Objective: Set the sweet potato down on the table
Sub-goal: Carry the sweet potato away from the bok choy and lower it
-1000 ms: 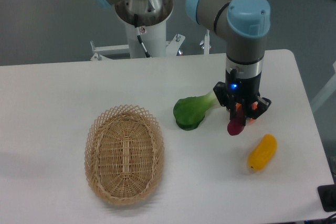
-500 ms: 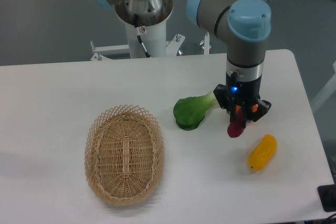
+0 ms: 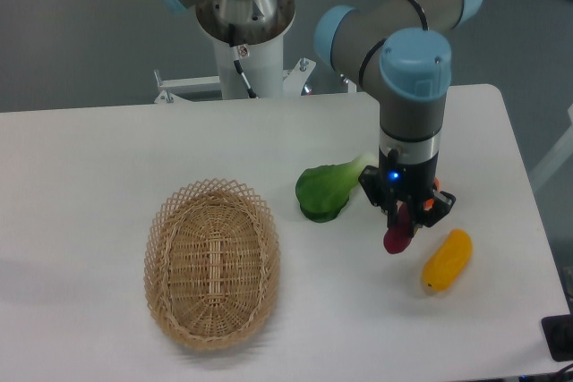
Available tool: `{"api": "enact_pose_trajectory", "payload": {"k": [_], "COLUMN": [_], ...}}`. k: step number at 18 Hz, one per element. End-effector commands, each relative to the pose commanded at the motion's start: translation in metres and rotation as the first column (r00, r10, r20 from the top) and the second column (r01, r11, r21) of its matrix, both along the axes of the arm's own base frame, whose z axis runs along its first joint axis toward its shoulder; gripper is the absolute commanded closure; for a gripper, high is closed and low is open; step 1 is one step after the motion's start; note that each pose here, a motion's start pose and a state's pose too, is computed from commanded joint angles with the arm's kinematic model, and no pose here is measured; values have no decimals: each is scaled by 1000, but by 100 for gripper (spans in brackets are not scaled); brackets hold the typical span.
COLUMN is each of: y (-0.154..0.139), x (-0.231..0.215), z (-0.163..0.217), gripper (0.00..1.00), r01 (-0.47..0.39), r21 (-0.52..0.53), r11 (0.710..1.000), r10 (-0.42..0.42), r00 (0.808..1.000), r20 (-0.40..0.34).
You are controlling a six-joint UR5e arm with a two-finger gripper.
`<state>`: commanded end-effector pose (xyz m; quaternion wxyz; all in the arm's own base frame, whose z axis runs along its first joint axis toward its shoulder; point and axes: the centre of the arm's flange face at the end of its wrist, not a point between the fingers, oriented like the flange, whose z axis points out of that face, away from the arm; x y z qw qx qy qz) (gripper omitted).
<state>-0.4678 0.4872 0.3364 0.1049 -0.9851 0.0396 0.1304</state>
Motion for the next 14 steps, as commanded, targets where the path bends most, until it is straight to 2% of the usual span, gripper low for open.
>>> {"api": "enact_pose_trajectory", "payload": {"k": [2,4,6,9,14], "y": [14,34,42,60,70], "x": [-5,-15,-23,-23,-18], "z": [-23,-48,-69,-101,-130], "gripper": [67,67,67,67,67], "r01": [-59,-76,-88,-60,-43], "r21": [12,19,5,-20,-46], "r11": [998,997,996,998,998], "r10": [59,77,89,61,44], "r00": [998,997,996,998,999], "r20": [-22,-28,-13,9,31]}}
